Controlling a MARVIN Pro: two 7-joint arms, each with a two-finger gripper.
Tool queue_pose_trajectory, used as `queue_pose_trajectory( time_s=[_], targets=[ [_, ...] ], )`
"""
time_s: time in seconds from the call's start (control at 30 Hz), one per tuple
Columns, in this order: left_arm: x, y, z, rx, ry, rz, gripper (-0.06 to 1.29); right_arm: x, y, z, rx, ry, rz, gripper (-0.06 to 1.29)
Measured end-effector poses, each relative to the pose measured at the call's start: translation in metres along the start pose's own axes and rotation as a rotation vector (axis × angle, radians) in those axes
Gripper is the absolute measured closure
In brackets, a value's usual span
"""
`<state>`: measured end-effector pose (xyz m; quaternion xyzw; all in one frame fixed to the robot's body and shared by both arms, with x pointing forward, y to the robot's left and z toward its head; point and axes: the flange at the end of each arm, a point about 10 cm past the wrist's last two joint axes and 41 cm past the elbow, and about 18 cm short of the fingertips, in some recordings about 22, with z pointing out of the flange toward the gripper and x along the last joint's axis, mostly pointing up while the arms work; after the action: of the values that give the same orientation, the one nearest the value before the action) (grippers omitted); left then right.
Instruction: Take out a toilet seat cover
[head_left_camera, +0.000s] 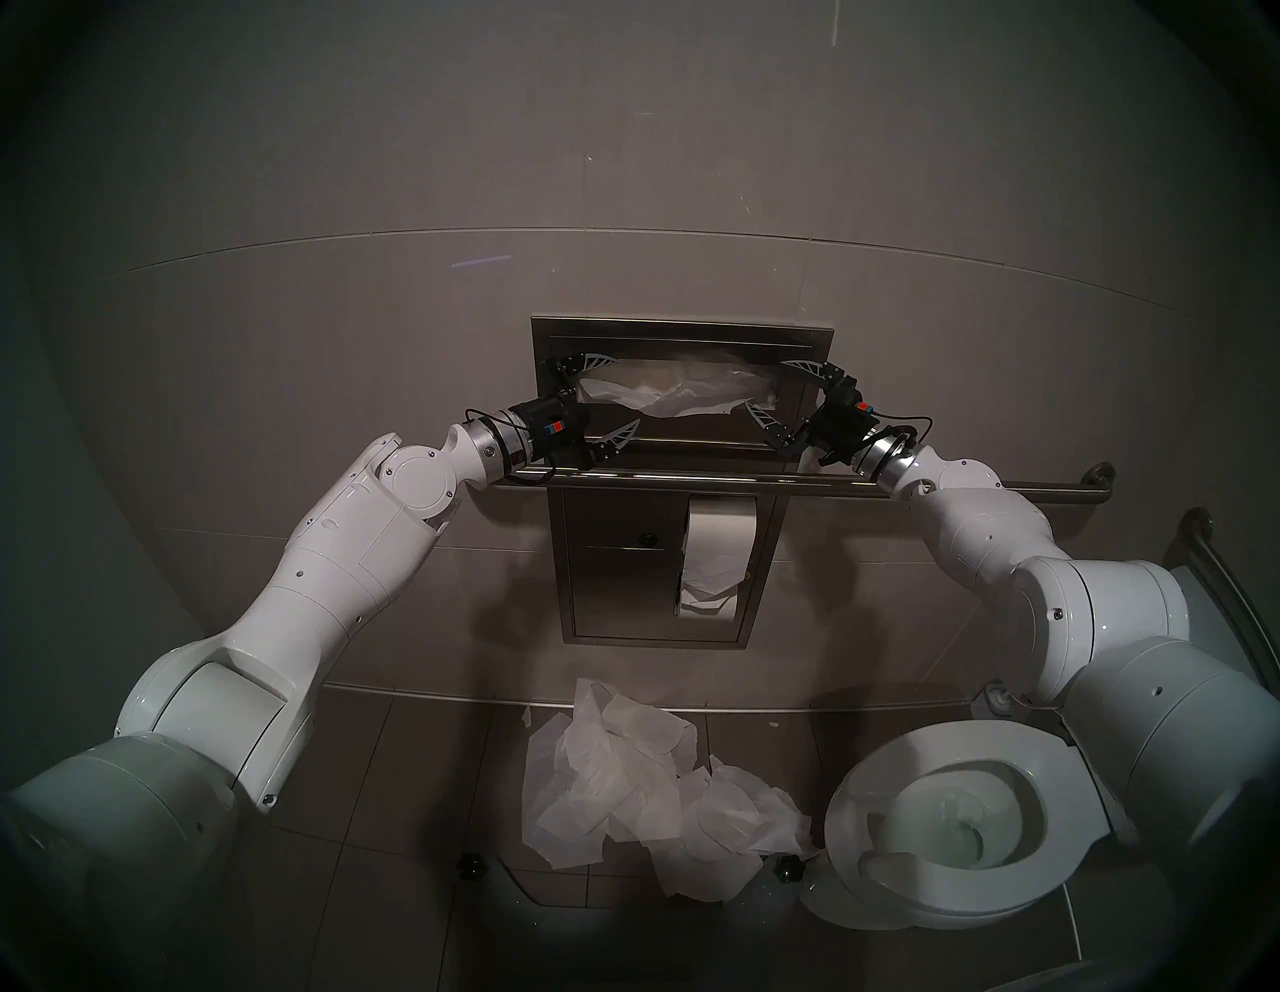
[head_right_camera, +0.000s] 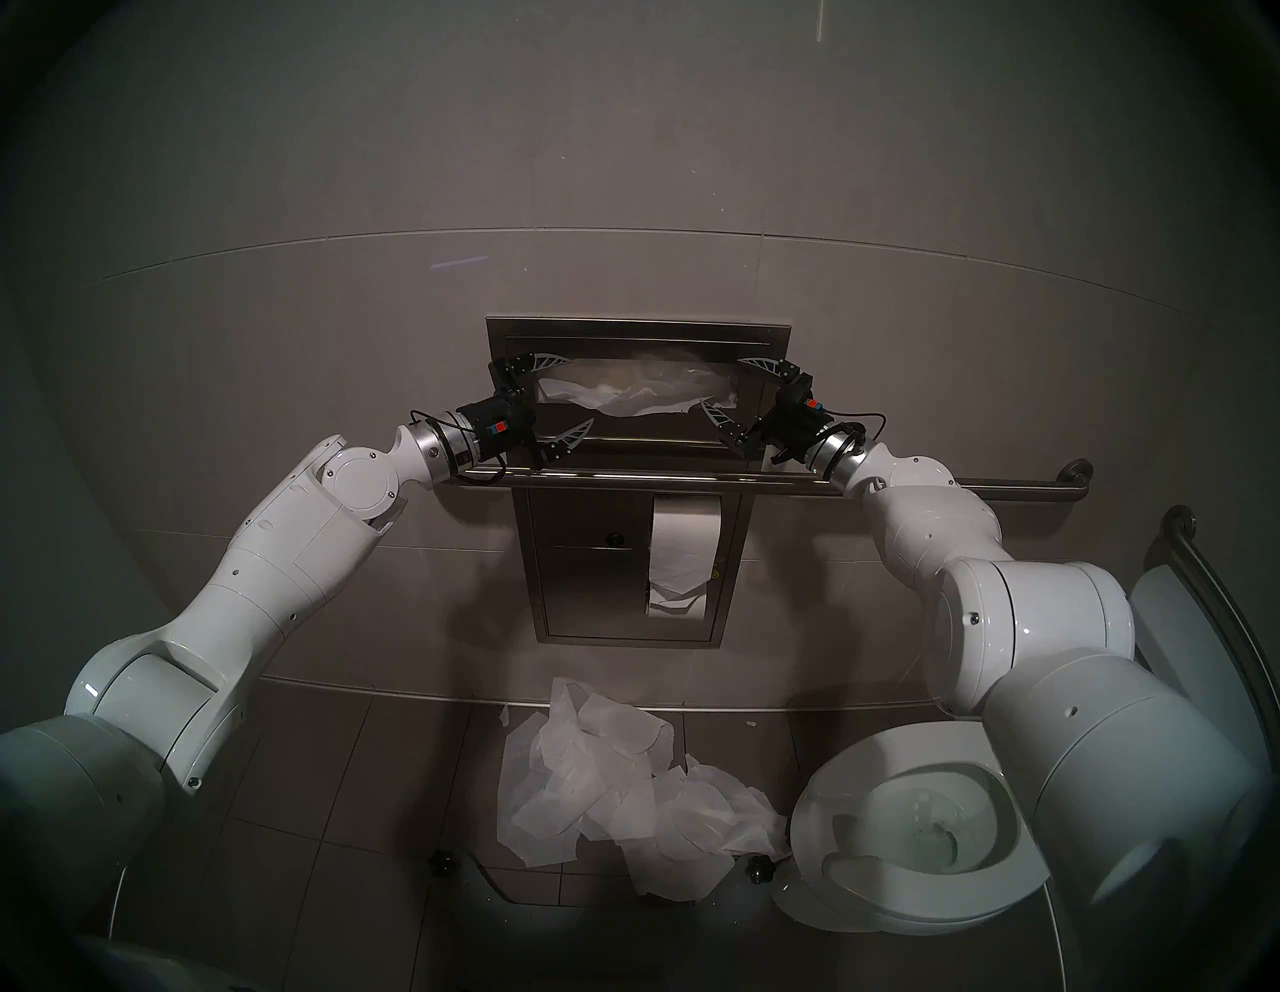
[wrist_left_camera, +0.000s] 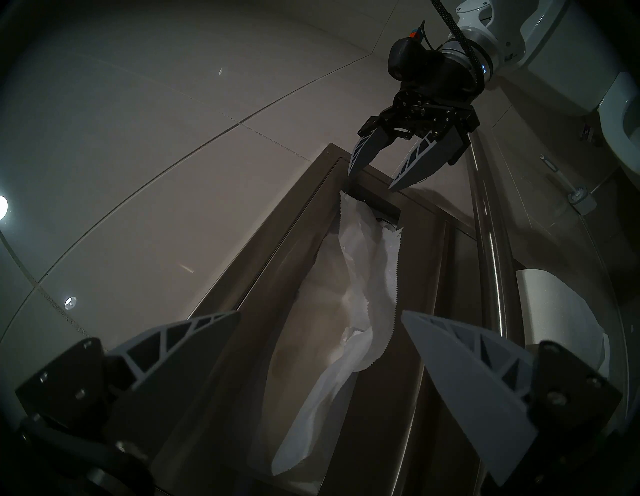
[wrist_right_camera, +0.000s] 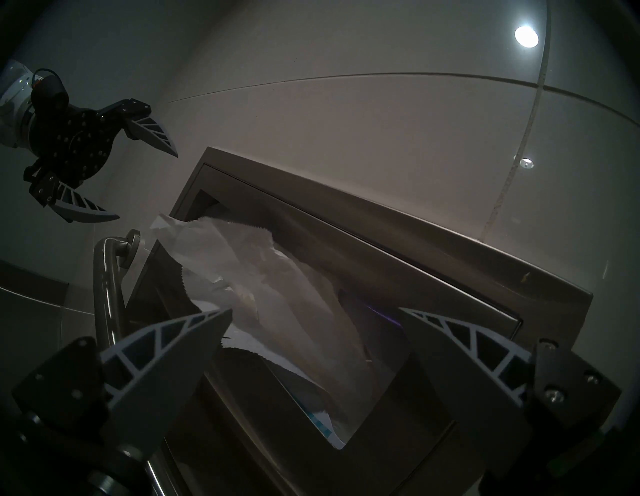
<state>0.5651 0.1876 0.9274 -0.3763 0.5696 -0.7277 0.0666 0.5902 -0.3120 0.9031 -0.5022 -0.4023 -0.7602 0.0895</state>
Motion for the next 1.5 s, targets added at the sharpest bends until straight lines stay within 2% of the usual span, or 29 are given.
queue_pose_trajectory(
  time_s=[0.73, 1.5],
  targets=[
    [0.0, 0.0, 0.0, 0.001, 0.002, 0.0, -0.03, -0.002, -0.022, 0.022, 0.041, -0.003, 0.03, -0.02],
    [0.0, 0.0, 0.0, 0.002, 0.002, 0.0, -0.03, -0.004, -0.027, 0.027, 0.054, -0.037, 0.056, -0.02]
  ],
)
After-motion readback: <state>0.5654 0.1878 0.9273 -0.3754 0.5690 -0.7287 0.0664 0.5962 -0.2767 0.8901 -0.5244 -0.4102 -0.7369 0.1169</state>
